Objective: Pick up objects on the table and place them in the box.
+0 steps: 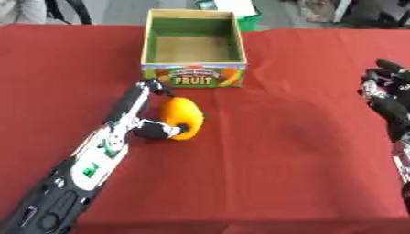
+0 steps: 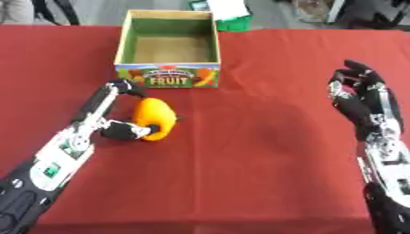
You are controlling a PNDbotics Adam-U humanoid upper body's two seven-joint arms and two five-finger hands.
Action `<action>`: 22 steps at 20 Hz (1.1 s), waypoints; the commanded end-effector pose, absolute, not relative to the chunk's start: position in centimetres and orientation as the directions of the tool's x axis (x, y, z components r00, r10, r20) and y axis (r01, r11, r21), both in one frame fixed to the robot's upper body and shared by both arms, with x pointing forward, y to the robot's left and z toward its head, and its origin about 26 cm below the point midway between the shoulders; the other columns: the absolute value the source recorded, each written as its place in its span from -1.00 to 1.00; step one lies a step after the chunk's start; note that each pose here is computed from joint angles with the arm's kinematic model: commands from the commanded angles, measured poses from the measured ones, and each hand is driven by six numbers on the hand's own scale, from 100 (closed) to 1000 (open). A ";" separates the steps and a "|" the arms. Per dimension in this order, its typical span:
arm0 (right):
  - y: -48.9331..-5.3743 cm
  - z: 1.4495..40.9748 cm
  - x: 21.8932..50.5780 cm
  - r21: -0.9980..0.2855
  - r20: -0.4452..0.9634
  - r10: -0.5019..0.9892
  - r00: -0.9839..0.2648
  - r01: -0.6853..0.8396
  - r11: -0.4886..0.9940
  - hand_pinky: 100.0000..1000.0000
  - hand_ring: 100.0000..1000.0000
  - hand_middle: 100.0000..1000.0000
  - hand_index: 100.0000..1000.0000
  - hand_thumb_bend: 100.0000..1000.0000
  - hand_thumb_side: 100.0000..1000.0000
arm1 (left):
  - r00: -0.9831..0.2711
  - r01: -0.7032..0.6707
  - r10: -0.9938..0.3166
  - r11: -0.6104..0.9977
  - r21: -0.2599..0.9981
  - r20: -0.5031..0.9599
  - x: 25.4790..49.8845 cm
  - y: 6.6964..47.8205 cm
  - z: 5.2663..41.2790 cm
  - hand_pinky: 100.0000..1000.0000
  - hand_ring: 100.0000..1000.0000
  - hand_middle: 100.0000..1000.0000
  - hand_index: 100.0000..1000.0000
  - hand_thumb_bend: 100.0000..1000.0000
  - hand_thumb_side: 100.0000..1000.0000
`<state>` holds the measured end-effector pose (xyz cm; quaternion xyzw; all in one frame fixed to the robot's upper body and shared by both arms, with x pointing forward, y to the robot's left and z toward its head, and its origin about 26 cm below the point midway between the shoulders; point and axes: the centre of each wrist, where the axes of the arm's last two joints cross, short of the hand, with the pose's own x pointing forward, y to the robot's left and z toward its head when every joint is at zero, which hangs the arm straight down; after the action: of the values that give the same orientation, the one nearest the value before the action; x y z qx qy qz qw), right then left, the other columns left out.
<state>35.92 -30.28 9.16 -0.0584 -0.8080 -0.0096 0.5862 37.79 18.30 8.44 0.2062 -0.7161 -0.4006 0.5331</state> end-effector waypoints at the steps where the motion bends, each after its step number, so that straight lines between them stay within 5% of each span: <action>1: -30.5 10.0 36.1 -0.062 0.940 0.092 -0.329 0.103 0.993 0.23 0.45 0.28 0.58 -1.00 -0.94 | -0.368 0.102 -0.720 0.599 0.795 0.589 38.1 18.2 9.4 0.49 0.19 -0.04 -0.14 -0.29 -1.00; 2: -30.5 10.0 36.0 -0.061 0.940 0.092 -0.328 0.103 0.993 0.23 0.44 0.28 0.58 -1.00 -0.94 | -0.368 0.089 -0.717 0.607 0.790 0.592 38.1 18.3 9.5 0.44 0.10 -0.17 -0.30 -0.46 -1.00; 6: -30.5 10.0 36.0 -0.061 0.940 0.092 -0.327 0.104 0.993 0.23 0.45 0.28 0.58 -1.00 -0.94 | -0.378 0.037 -0.695 0.649 0.760 0.612 37.9 18.3 10.3 0.39 0.02 -0.33 -0.48 -0.58 -1.00; 22: -30.3 9.7 36.0 -0.067 0.944 0.092 -0.318 0.089 0.994 0.23 0.45 0.28 0.58 -1.00 -0.94 | -0.524 -0.176 -0.697 0.652 0.738 0.490 38.8 19.5 21.8 0.36 0.05 -0.27 -0.39 -0.48 -1.00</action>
<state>35.85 -30.14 8.95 -0.0548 -0.8057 -0.0047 0.5898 38.67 18.73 20.34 0.2501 -0.8085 -0.3249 0.4221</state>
